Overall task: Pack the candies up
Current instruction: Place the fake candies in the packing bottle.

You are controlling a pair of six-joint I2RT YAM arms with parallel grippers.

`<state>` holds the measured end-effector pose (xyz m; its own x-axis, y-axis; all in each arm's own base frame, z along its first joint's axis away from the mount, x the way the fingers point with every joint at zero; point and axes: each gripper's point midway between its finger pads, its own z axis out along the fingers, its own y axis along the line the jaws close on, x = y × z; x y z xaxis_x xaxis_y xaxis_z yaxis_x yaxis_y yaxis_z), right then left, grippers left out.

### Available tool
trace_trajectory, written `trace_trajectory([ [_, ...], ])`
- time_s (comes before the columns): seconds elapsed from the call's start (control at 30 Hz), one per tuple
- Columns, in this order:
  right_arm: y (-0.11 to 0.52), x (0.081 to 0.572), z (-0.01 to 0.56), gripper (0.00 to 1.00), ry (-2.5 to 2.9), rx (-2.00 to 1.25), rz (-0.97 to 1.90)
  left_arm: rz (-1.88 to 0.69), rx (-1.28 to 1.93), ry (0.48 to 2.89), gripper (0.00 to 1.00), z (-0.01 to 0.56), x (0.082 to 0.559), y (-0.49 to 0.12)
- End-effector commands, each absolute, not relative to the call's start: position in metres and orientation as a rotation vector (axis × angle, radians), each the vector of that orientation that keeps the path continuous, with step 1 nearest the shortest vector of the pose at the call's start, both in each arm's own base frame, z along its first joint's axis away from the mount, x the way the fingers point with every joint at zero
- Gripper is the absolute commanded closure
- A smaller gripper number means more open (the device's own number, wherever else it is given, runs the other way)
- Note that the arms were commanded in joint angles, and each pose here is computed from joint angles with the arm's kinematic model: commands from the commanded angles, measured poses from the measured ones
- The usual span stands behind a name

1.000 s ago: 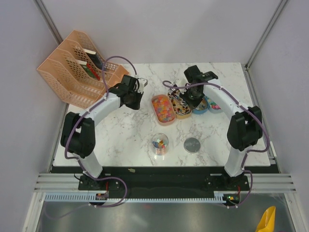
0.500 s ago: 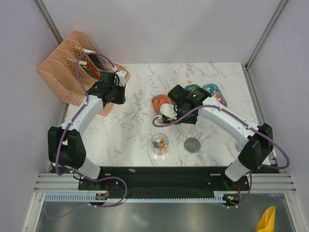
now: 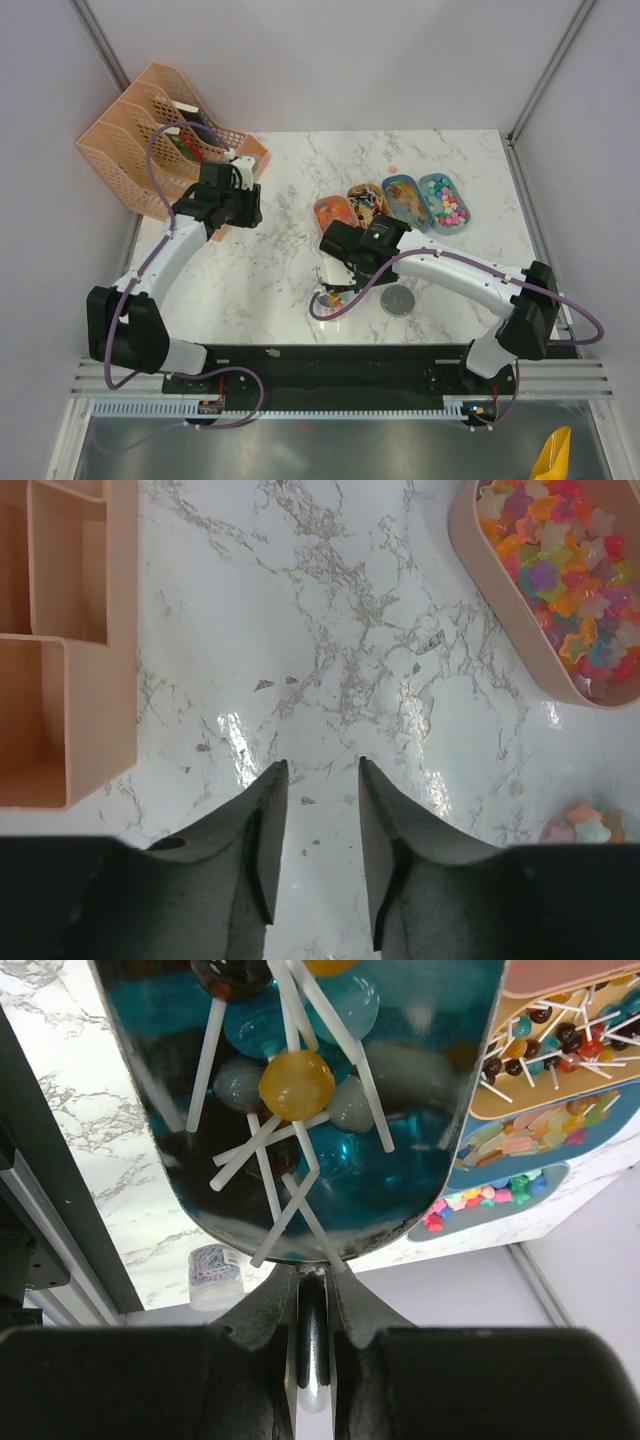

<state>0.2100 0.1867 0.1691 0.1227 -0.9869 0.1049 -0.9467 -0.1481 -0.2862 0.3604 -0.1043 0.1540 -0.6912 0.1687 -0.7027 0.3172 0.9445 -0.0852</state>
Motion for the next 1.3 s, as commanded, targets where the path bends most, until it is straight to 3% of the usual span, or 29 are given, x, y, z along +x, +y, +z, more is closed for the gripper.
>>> trace_trajectory([
  [0.0,0.174,0.208,0.178,1.0,1.951,-2.258,-0.543,-0.247,0.298,2.268,0.52,0.174,0.365,-0.102],
  [0.13,0.171,0.21,0.179,1.0,1.917,-2.296,-0.642,-0.229,0.3,2.264,0.48,0.174,0.36,-0.098],
  [1.27,0.156,0.227,0.201,1.0,1.649,-2.355,-1.164,-0.309,0.309,2.206,0.46,0.191,0.353,-0.108],
])
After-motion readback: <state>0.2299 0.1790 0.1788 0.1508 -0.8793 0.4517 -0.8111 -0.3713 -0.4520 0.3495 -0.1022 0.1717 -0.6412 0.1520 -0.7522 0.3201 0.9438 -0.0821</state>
